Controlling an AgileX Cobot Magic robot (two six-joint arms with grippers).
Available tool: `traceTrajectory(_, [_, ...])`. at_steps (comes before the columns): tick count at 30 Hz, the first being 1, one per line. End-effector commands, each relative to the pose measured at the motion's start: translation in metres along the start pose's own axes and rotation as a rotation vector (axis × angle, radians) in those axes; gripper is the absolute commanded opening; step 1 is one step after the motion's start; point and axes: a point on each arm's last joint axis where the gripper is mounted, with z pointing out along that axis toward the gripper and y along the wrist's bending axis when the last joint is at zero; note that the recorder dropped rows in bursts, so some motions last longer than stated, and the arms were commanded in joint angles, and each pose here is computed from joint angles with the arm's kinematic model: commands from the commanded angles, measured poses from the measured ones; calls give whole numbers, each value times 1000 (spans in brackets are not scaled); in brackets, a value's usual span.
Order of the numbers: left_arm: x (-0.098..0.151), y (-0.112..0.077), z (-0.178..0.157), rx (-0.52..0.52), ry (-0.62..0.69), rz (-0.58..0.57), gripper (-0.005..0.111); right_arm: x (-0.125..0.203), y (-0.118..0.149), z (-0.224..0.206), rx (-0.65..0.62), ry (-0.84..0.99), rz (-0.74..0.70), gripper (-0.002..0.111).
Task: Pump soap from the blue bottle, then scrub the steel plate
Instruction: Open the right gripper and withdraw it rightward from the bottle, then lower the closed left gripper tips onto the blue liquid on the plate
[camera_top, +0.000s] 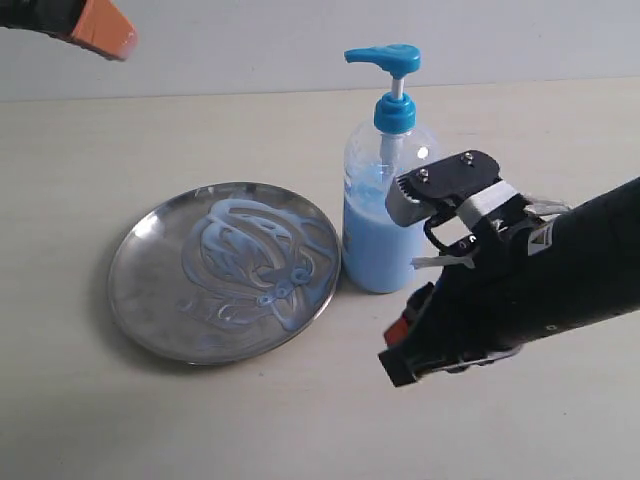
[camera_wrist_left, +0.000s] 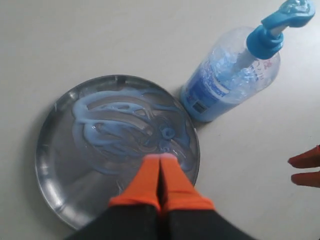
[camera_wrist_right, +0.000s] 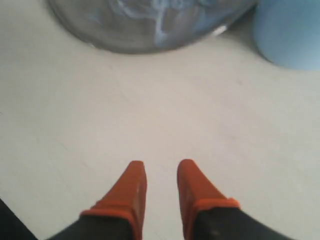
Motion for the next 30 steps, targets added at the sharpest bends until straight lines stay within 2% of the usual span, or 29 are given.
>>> traceTrajectory(1, [6, 2, 8, 0, -19, -2, 0, -1, -10, -30, 198, 113, -65, 24])
traceTrajectory(3, [11, 4, 14, -1, -6, -2, 0, -5, -10, -57, 259, 33, -103, 22])
traceTrajectory(5, [15, 6, 20, -2, -2, 0, 0, -5, -8, -86, 316, -91, -137, 13])
traceTrajectory(7, [19, 5, 26, 18, -7, 11, 0, 2, -7, -119, 376, -238, -178, 0])
traceTrajectory(13, [29, -2, 41, 135, -55, 92, 0, 24, 5, -178, 368, -568, -206, 0])
traceTrajectory(24, [53, -3, 83, 276, -100, 205, 0, 52, 3, -173, 348, -708, -237, 0])
traceTrajectory(30, [62, 10, 126, 311, -24, 160, 0, 59, 0, -164, 355, -690, -253, 0])
